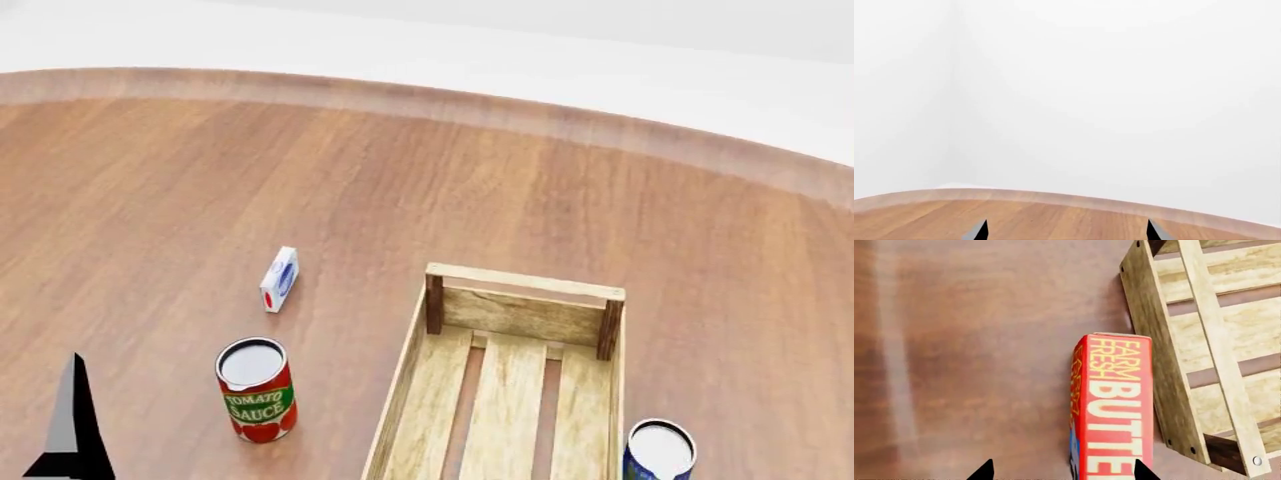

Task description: Pick up the butter and put it in the tray.

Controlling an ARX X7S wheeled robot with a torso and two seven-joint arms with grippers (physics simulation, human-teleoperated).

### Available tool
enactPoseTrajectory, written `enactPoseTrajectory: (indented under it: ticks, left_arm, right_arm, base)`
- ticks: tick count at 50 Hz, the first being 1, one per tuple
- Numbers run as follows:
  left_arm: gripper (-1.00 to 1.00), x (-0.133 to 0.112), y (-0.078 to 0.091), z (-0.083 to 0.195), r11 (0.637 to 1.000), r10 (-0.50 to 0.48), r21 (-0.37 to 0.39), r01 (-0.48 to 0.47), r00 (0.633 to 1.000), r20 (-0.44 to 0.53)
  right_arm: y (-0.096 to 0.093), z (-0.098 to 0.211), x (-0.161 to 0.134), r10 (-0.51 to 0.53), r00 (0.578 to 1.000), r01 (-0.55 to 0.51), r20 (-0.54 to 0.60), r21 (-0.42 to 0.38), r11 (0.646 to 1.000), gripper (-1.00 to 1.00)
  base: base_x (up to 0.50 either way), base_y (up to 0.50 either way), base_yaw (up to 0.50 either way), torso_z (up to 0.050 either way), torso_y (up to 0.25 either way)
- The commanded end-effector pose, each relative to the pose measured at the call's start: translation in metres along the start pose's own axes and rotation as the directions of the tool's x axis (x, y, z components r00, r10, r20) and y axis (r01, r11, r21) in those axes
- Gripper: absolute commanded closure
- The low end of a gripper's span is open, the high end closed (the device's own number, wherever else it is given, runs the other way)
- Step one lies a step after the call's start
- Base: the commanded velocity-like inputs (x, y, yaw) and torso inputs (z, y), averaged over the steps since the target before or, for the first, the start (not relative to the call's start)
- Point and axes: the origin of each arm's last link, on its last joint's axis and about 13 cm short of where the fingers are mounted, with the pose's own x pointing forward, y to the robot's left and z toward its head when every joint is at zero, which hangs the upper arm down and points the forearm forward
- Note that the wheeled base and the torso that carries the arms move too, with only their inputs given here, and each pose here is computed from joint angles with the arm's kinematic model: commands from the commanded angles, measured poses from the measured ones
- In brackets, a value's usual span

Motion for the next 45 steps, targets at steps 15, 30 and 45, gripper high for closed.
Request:
enactPoseTrajectory:
  ticks: [15, 30, 45]
  left_arm:
    - [-1.00, -0.001, -0.001, -0.001, 1.000, -0.004, 0.004, 0.004, 1.000, -0.002]
    - [-1.00, 0.000, -0.001, -0.002, 1.000, -0.002, 0.006, 0.002, 1.000, -0.003]
    - [-1.00, 0.000, -0.001, -0.002, 1.000, -0.001, 0.008, 0.001, 1.000, -0.003]
  right_arm:
    - [-0.001, -0.002, -0.010, -0.034, 0.999, 0.034, -0.009, 0.011, 0.999, -1.00]
    - [-0.011, -0.001, -0.001, -0.048, 0.999, 0.048, -0.009, 0.006, 0.999, -1.00]
    - [-0.012, -0.007, 0.008, -0.047, 0.999, 0.047, -0.014, 0.018, 0.999, -1.00]
  base:
    - [0.00, 0.00, 0.00, 0.000, 0.000]
    - [0.00, 0.00, 0.00, 0.000, 0.000]
    - [0.00, 0.00, 0.00, 0.000, 0.000]
